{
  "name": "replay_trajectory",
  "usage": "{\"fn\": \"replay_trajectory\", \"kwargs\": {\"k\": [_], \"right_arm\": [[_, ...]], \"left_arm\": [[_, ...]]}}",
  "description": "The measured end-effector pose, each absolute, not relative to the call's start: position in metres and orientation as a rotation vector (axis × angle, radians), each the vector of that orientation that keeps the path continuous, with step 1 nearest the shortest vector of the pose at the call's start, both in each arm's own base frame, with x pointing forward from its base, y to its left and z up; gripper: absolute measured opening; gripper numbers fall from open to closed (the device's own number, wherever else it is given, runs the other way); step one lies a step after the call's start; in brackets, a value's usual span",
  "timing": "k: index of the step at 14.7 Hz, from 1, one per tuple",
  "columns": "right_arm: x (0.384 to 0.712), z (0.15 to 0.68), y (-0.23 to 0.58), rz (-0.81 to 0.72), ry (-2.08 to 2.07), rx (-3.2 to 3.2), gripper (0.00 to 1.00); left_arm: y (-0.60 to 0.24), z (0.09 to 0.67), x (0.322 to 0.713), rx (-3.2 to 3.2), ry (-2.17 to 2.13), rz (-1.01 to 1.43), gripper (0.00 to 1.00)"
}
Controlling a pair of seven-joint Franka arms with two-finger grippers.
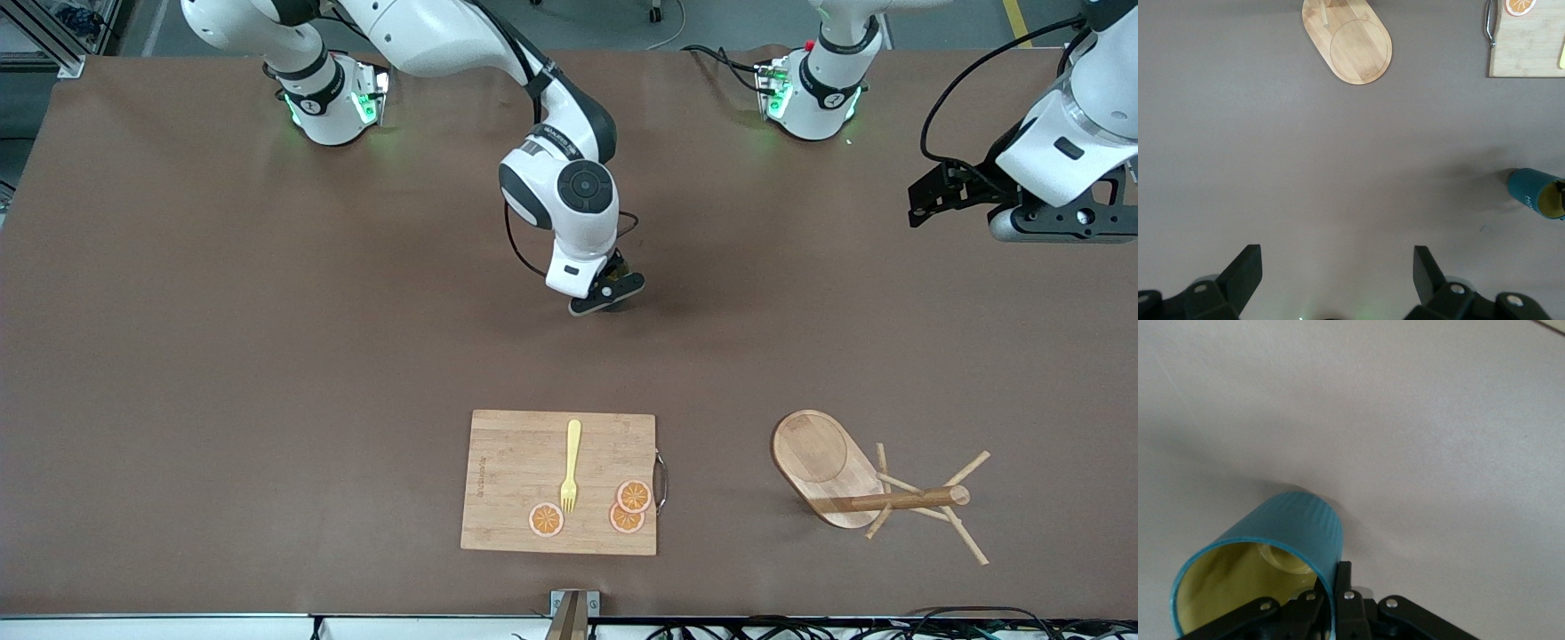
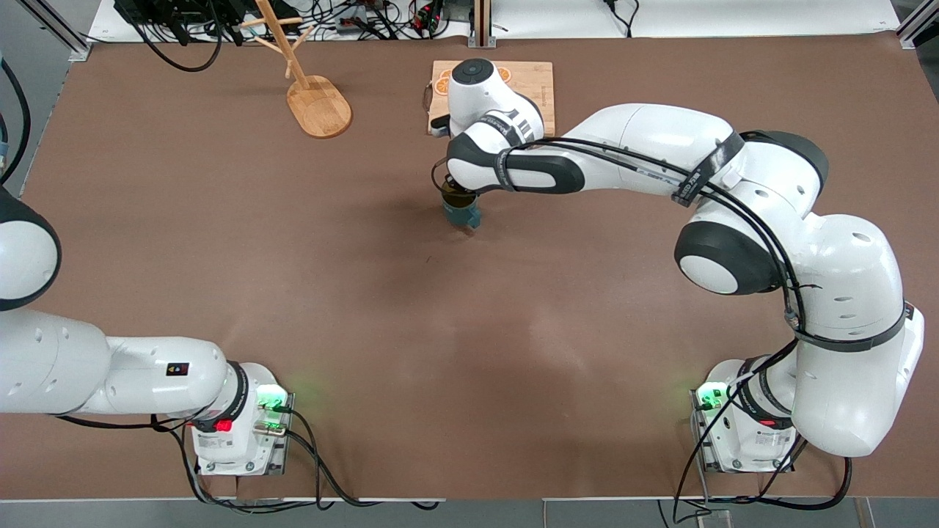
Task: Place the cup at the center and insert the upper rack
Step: 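Set the cup down and open the right gripper while the left gripper approaches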
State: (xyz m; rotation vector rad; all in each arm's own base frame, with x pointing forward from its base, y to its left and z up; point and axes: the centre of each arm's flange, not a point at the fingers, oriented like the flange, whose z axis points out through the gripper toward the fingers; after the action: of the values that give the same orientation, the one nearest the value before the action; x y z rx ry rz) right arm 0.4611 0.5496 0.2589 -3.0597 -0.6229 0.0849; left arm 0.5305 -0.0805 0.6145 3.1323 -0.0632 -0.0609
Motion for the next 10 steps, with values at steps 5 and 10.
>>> {"fn": "replay_trajectory", "kwargs": {"k": [5, 10], "right_arm": [[0.458, 0.245, 0.548, 0.11, -0.539, -3.094, 0.12], [0.468, 0.251, 0.542, 0.11, -0.505, -3.101, 0.58]], "left_arm": [[-0.097, 0.611, 0.527, 3.137, -0.004, -0.071, 1.0], [-0.138, 0.598, 0.517, 3.15, 0.092, -0.115, 1.0]]}}
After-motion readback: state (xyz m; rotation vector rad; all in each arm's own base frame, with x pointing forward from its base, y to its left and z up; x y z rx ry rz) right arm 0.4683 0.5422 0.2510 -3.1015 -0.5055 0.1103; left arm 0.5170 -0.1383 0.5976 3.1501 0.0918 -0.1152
